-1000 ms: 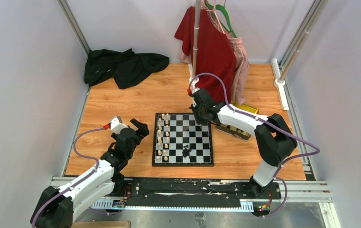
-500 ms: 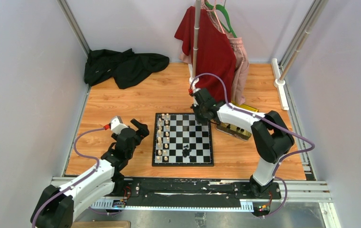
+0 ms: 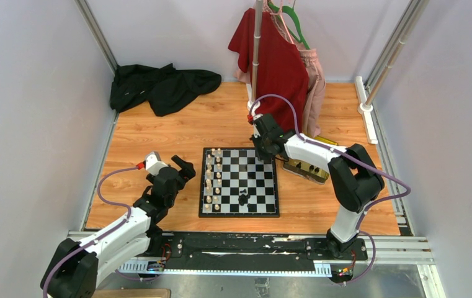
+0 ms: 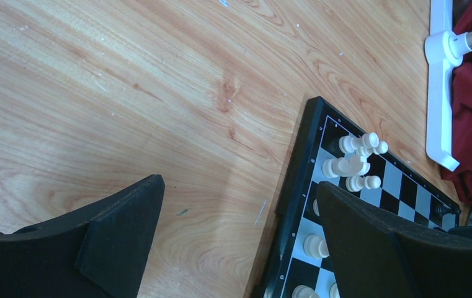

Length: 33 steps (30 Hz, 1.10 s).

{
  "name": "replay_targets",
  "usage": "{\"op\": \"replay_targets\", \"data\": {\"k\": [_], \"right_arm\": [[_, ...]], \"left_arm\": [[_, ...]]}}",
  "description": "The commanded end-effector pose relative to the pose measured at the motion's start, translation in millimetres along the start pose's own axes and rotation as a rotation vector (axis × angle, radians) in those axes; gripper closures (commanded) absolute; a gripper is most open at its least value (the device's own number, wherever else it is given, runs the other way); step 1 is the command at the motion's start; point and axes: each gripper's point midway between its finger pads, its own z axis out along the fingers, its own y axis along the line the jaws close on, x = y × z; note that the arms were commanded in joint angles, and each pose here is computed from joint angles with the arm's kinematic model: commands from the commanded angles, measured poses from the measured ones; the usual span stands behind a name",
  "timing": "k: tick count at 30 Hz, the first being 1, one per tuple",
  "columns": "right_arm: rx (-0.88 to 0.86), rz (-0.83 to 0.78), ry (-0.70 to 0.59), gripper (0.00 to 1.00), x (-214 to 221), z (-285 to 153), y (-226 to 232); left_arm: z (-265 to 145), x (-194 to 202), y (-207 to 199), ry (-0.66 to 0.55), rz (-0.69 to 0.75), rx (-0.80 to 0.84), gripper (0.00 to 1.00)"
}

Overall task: Set up the chess pieces on the board
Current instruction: Place the chess piece on the chessboard.

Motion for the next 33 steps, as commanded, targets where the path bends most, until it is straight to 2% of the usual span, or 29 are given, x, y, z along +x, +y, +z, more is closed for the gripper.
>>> {"op": "replay_targets", "data": {"k": [1,19,22,29,33], "right_arm": [[-0.027,0.002,0.002,1.0,-6,0,1],[-0.016,0.01,0.028,0.98,-2,-7,-1],[-0.013,0.006,0.036,0.94,-2,-7,-1],[-0.014,-0.013,0.033,0.75,-4,-9,-1],[-0.011,-0.025,0.019,0.69,-10,-14,-2]], "left_arm": [[2,-7,2,-0.04,-0.01,-0.009,0.0],[1,-7,0,-0.038,-0.017,0.005,0.0],[1,-7,0,-0.038,-0.015,0.003,0.0],[1,-7,0,-0.033,-0.01,0.004,0.0],[1,-7,-1,-0.032,-0.011,0.007,0.0]]}}
